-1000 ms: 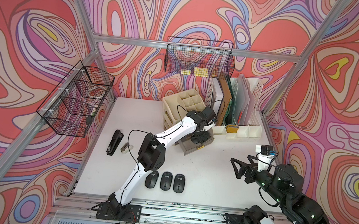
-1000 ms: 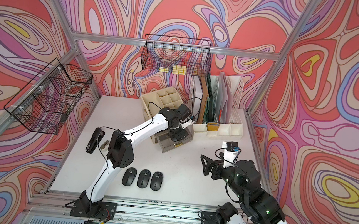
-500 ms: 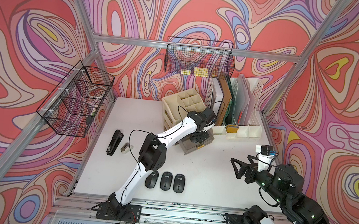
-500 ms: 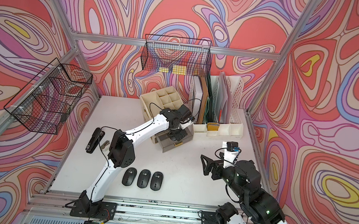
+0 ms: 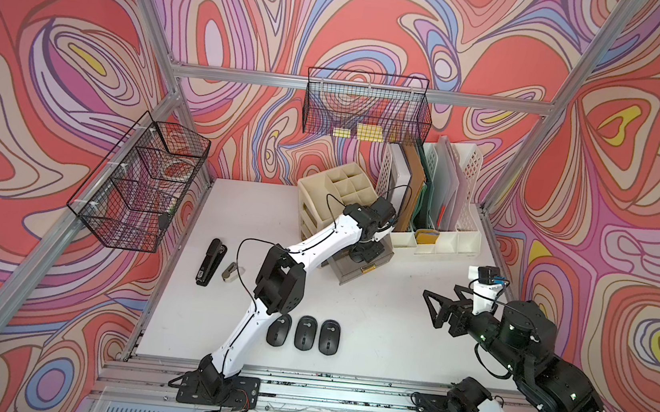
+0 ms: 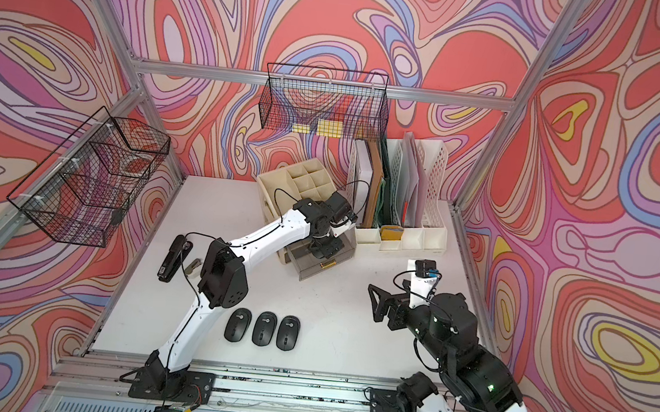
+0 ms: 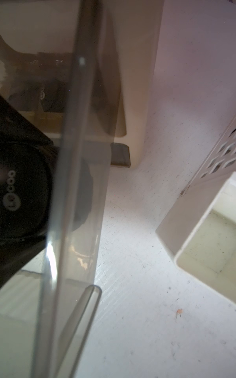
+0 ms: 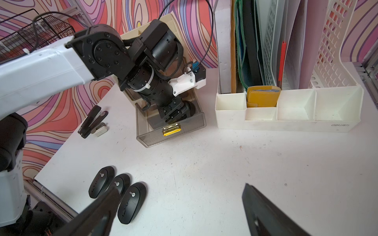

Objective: Take the mice out of the drawer
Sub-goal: Pick up the mouse from the drawer.

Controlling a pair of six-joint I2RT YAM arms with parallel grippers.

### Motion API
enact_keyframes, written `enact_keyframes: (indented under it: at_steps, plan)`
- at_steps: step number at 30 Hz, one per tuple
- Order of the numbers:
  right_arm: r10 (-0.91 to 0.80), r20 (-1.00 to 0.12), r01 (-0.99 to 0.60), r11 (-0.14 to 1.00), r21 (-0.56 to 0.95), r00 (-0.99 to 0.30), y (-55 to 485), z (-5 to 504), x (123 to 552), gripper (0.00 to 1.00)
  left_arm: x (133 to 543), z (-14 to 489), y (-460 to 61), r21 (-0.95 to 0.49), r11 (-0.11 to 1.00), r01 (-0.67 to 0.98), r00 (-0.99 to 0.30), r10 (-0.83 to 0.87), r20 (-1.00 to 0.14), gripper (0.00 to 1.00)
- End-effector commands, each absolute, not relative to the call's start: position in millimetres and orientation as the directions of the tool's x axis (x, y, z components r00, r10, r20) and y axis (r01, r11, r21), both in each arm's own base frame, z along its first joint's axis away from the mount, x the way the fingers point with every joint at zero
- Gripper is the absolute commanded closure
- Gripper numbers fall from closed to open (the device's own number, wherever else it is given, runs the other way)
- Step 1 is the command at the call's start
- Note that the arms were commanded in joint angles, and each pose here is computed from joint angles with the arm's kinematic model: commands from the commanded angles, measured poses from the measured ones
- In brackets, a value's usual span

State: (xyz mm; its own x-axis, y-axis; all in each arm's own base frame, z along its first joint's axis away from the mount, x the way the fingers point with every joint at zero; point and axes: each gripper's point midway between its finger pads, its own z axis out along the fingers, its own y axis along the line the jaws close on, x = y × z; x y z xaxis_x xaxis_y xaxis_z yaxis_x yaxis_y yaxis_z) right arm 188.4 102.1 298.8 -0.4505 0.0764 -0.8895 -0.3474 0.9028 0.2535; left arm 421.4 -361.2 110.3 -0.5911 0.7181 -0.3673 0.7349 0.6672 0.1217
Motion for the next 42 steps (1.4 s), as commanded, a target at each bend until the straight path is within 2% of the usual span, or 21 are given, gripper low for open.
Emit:
enact_keyframes:
  at_steps: [1,17,24,34,42]
  plan:
    - [0.077,-0.884,-0.358,0.895,0.265,-0.461,106,296,189,0.02,419,120,-354,0.123,0.68,0.723,-0.604,0.708,-0.366,0.4]
    - [0.083,-0.889,-0.376,0.886,0.273,-0.451,109,297,187,0.02,402,176,-356,0.175,0.698,0.694,-0.572,0.683,-0.455,0.42]
    - [0.087,-0.893,-0.391,0.877,0.278,-0.441,109,300,183,0.02,389,195,-346,0.179,0.741,0.647,-0.606,0.643,-0.468,0.42]
    - [0.059,-0.89,-0.456,0.842,0.287,-0.451,118,303,172,0.02,349,228,-324,0.172,0.833,0.526,-0.679,0.533,-0.505,0.41]
    - [-0.006,-0.859,-0.561,0.76,0.328,-0.511,139,302,156,0.02,303,237,-307,0.105,0.907,0.408,-0.757,0.4,-0.516,0.41]
